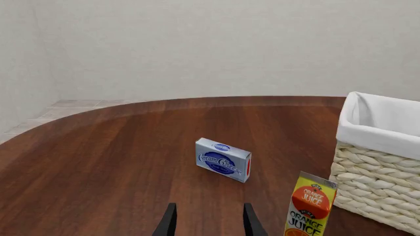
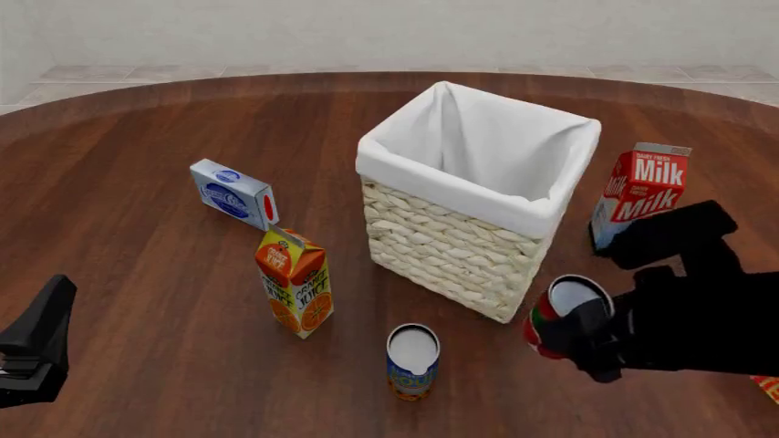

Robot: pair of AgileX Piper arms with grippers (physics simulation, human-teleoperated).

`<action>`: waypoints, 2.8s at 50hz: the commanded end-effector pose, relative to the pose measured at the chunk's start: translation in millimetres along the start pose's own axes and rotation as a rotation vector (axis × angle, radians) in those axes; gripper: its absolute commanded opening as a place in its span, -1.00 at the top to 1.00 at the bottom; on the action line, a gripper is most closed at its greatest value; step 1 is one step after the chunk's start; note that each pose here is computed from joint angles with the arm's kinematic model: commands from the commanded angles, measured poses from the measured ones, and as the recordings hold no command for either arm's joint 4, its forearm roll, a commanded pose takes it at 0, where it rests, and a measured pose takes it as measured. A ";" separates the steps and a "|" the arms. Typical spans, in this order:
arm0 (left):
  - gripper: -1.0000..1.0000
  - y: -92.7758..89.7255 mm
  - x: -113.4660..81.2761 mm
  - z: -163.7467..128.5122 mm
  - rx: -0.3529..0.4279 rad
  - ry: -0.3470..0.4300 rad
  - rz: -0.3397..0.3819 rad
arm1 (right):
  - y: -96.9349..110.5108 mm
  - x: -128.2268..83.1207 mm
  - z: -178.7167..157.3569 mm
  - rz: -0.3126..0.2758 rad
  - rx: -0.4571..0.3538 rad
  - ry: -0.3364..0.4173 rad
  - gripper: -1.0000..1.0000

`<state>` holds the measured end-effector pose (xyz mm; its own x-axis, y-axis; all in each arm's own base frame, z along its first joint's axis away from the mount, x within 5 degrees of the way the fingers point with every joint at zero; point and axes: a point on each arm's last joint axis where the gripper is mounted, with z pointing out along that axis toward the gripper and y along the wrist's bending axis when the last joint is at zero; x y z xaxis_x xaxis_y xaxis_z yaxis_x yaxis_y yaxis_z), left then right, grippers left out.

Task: Pick up the tomato sauce, and put it in the basket.

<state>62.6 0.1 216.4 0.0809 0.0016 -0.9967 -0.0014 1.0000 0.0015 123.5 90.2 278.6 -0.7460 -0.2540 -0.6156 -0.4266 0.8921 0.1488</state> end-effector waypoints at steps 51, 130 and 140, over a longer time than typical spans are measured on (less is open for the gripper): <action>-1.00 0.0 0.0 0.0 0.000 0.000 0.000 | 6.6 -44.5 -95.5 -0.081 -0.007 -0.158 1.00; -1.00 0.0 0.0 0.0 0.000 0.000 0.000 | 20.1 -133.7 -62.5 -0.075 0.000 -0.216 1.00; -1.00 0.0 0.0 0.0 0.000 0.000 0.000 | 20.0 -140.0 -51.5 -0.066 0.003 -0.215 1.00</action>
<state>62.6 0.1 216.4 0.0809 0.0015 -0.9967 -0.0014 1.0000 0.0014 182.5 119.3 411.2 -0.5804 -0.2516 -0.7745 -0.4879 0.8689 0.0833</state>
